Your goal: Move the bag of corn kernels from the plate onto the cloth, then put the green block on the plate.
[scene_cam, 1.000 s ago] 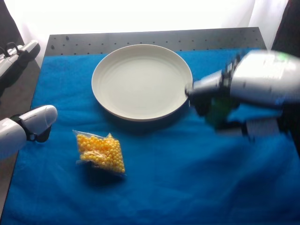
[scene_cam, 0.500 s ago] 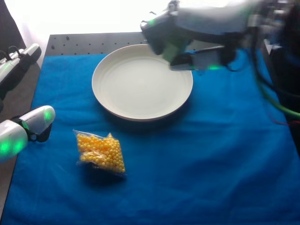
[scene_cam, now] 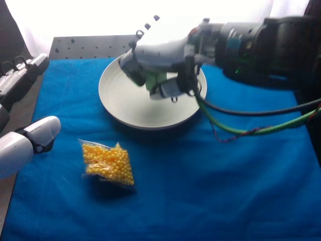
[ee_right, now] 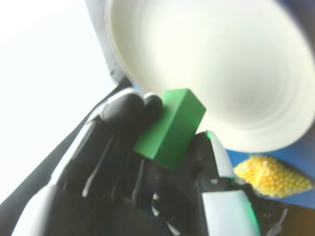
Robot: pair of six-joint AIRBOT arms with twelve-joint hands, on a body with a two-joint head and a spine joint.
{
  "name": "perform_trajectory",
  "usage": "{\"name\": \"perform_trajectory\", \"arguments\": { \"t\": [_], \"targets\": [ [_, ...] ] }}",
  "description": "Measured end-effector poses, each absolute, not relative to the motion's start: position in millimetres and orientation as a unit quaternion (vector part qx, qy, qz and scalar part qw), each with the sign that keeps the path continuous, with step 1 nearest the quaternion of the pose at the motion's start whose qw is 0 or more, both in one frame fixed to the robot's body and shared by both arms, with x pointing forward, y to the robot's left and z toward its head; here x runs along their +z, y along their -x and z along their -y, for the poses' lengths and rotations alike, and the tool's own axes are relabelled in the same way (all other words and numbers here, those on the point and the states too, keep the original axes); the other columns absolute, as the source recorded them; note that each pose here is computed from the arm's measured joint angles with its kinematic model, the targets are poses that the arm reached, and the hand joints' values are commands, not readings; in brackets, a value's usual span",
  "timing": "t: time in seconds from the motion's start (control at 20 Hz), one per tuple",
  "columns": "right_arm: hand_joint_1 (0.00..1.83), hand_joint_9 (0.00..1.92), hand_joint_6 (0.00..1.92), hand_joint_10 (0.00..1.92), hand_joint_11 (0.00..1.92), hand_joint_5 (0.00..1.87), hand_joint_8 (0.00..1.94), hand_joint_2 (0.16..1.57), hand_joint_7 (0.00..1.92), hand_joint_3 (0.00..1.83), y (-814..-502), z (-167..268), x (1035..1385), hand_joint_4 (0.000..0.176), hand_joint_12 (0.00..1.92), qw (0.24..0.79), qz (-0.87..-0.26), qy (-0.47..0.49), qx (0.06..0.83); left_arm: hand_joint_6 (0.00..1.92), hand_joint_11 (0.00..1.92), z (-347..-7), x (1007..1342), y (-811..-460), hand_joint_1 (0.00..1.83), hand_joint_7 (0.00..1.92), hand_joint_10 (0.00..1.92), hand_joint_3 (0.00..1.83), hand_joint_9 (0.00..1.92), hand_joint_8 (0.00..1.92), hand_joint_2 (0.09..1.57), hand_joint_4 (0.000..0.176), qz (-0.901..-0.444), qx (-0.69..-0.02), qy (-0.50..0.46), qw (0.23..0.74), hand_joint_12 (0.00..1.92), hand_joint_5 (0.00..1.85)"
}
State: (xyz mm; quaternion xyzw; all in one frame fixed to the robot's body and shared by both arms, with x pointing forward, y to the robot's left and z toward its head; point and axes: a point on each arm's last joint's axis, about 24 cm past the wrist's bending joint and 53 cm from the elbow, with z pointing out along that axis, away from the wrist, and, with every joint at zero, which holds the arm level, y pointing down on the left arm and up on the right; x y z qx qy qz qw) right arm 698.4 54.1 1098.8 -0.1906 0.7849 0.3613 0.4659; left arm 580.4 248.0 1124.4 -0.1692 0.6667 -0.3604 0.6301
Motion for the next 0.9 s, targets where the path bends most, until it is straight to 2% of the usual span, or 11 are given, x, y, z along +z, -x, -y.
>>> {"name": "perform_trajectory", "arguments": {
  "t": [0.05,0.1,0.15,0.3,0.35,0.4,0.45,0.65,0.75,0.8,0.9],
  "targets": [
    [1.06,0.73,0.32,1.04,0.56,0.45,0.91,1.3,0.64,0.0,-697.3,-51.0,1088.9,0.0,1.64,0.46,-0.792,0.19,0.353,0.0,0.0,-248.1,1124.0,-580.4,0.39,0.0,0.0,0.0,0.0,0.0,1.38,0.149,-0.667,-0.36,0.17,0.63,0.0,0.0],
    [0.76,0.35,0.09,0.52,0.11,0.28,0.33,1.31,0.41,0.0,-696.9,-48.0,1082.2,0.0,1.31,0.454,-0.799,0.183,0.35,0.0,0.0,-248.8,1123.6,-580.6,0.4,0.0,0.0,0.0,0.0,0.0,1.37,0.15,-0.667,-0.359,0.171,0.63,0.0,0.0],
    [0.58,0.25,0.02,0.24,0.02,0.17,0.09,1.32,0.28,0.0,-697.9,-46.3,1082.6,0.0,1.08,0.456,-0.798,0.186,0.346,0.0,0.0,-249.3,1123.5,-580.8,0.43,0.0,0.0,0.0,0.0,0.0,1.38,0.15,-0.667,-0.358,0.172,0.63,0.0,0.0],
    [0.43,0.07,0.0,0.02,0.0,0.0,0.0,1.25,0.0,0.0,-698.5,-43.1,1077.9,0.0,0.58,0.455,-0.804,0.186,0.336,0.0,0.0,-247.3,1123.9,-580.2,0.41,0.0,0.0,0.0,0.0,0.0,1.37,0.159,-0.667,-0.361,0.169,0.629,0.0,0.0],
    [0.41,0.06,0.0,0.01,0.0,0.0,0.0,1.23,0.0,0.0,-697.2,-44.5,1078.5,0.0,0.6,0.454,-0.803,0.187,0.338,0.0,0.0,-247.8,1123.8,-580.3,0.41,0.0,0.0,0.0,0.0,0.0,1.38,0.14,-0.667,-0.36,0.17,0.629,0.0,0.0],
    [0.43,0.01,0.0,0.0,0.0,0.0,0.0,1.2,0.0,0.0,-692.6,-48.7,1078.9,0.041,0.46,0.452,-0.801,0.19,0.343,0.0,0.0,-248.0,1124.0,-580.4,0.42,0.0,0.0,0.0,0.0,0.0,1.38,0.155,-0.667,-0.361,0.17,0.63,0.0,0.0],
    [0.47,0.02,0.0,0.01,0.0,0.0,0.0,1.17,0.0,0.0,-686.0,-50.5,1081.1,0.046,0.51,0.45,-0.799,0.195,0.348,0.0,0.0,-247.9,1123.6,-580.4,0.44,0.0,0.0,0.0,0.0,0.0,1.37,0.151,-0.668,-0.36,0.17,0.629,0.0,0.0],
    [0.36,0.0,0.0,0.0,0.0,0.0,0.0,1.1,0.0,0.0,-669.5,-28.1,1120.7,0.115,0.25,0.469,-0.77,0.207,0.38,0.0,0.02,-250.3,1123.4,-581.0,0.5,0.0,0.0,0.0,0.0,0.0,1.34,0.102,-0.667,-0.358,0.175,0.63,0.01,0.0],
    [0.45,0.0,0.0,0.0,0.02,0.0,0.0,1.01,0.0,0.0,-668.3,-1.8,1156.1,0.144,0.04,0.493,-0.749,0.199,0.395,0.0,0.04,-249.7,1122.9,-580.3,0.54,0.0,0.0,0.0,0.0,0.0,1.32,0.134,-0.667,-0.358,0.176,0.629,0.03,0.0],
    [0.46,0.0,0.0,0.0,0.0,0.0,0.0,1.0,0.0,0.0,-663.3,8.1,1174.6,0.161,0.01,0.5,-0.734,0.19,0.418,0.0,0.01,-248.9,1123.0,-579.1,0.54,0.0,0.0,0.02,0.0,0.0,1.29,0.124,-0.667,-0.359,0.176,0.629,0.1,0.0],
    [0.56,0.0,0.0,0.0,0.0,0.0,0.0,1.04,0.0,0.02,-648.6,21.8,1200.8,0.129,0.0,0.511,-0.707,0.187,0.451,0.0,0.0,-248.0,1123.1,-578.3,0.55,0.0,0.0,0.01,0.01,0.0,1.28,0.091,-0.667,-0.36,0.175,0.628,0.2,0.0]
  ]
}}
